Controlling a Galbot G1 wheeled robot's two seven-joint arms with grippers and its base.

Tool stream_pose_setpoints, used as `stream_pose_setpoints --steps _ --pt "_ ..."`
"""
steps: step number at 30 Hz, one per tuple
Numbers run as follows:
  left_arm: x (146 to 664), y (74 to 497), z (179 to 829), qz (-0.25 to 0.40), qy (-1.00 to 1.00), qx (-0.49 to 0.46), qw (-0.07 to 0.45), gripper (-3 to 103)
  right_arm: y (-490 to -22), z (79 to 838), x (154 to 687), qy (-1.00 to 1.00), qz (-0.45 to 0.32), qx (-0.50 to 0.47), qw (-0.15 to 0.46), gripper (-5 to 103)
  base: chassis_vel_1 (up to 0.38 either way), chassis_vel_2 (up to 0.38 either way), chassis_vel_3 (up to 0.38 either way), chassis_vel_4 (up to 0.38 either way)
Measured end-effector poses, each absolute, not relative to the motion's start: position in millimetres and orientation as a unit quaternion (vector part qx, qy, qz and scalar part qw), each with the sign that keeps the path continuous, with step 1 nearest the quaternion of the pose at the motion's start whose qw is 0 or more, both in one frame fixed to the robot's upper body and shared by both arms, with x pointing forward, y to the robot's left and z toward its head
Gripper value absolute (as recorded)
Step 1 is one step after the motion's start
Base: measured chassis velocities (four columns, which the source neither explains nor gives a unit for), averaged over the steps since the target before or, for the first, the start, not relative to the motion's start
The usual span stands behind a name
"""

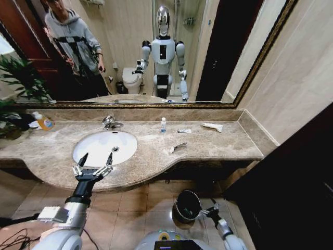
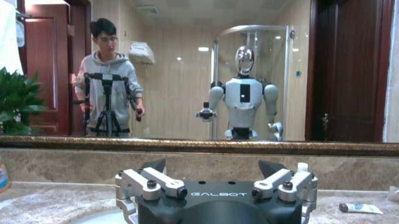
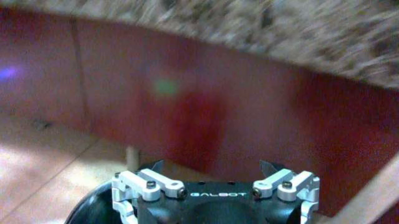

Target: Pick up the trash from the sink and place it in the trash bin.

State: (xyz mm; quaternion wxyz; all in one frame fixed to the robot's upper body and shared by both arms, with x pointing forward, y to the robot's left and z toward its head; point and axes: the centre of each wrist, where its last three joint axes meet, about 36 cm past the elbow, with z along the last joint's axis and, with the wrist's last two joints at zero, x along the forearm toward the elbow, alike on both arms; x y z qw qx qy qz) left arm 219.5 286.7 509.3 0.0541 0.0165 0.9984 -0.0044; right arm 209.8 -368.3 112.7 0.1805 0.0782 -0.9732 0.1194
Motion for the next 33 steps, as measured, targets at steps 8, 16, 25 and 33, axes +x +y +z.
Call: stream_pose_setpoints --steps 8,16,25,33 --pt "219.5 286.7 509.3 -0.004 0.998 0.016 0.054 100 -365.3 174.3 189.2 -0.992 0.061 -0.004 0.106 100 0.000 0.000 0.000 0.000" --pt "219.5 286.7 509.3 -0.004 0.998 0.016 0.054 100 -371.7 293.9 193.1 -0.996 0.056 -0.065 0.022 100 0.000 0.000 0.000 0.000" --pt "219.4 286.7 509.3 -0.004 0.998 0.016 0.054 100 -349.8 412.4 233.0 -0.995 0.065 -0.058 -0.042 100 0.000 0.000 0.000 0.000" --pt "219.5 286.7 509.3 -0.004 0.998 0.016 0.054 100 -306.6 447.6 295.9 -0.993 0.043 0.091 -0.067 100 0.000 0.000 0.000 0.000"
